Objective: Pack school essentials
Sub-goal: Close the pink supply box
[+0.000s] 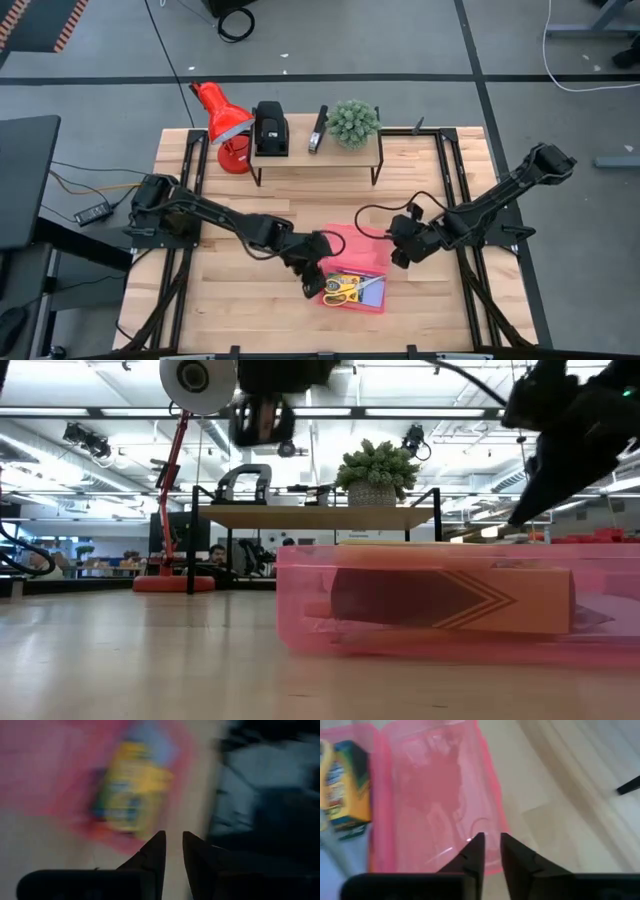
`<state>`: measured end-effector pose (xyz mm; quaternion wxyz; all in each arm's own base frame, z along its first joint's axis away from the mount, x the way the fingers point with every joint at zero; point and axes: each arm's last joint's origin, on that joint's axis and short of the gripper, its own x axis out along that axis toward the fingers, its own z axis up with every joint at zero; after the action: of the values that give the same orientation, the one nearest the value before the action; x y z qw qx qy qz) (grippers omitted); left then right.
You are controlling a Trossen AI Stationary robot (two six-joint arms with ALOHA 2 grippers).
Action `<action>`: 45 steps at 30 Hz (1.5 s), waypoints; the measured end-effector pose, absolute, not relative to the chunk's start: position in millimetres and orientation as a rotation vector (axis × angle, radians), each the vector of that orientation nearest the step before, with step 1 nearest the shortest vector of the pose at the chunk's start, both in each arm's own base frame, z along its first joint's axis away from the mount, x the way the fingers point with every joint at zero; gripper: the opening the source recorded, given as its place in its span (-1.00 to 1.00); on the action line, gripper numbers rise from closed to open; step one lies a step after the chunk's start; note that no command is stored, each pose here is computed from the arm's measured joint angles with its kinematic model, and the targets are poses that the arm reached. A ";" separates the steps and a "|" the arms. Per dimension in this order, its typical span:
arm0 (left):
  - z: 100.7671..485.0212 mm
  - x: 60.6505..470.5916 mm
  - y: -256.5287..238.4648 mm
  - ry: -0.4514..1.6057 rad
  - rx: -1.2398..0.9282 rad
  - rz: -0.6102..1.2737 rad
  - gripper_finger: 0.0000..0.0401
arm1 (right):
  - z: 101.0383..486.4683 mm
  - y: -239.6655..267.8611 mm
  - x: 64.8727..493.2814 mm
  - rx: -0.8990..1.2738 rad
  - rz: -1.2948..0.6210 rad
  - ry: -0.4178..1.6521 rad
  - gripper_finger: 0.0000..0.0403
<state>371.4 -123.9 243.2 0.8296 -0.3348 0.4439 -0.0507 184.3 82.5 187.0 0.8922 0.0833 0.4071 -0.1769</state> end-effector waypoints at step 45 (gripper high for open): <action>196.2 381.0 -200.1 0.946 -0.635 -0.499 -0.90 | 159.8 -32.3 192.0 0.549 -0.214 1.029 -0.96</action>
<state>381.0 -200.1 196.2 0.8129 -0.2974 0.4429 -0.2338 192.0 -32.3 159.8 0.8293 0.2586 0.4849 -0.1008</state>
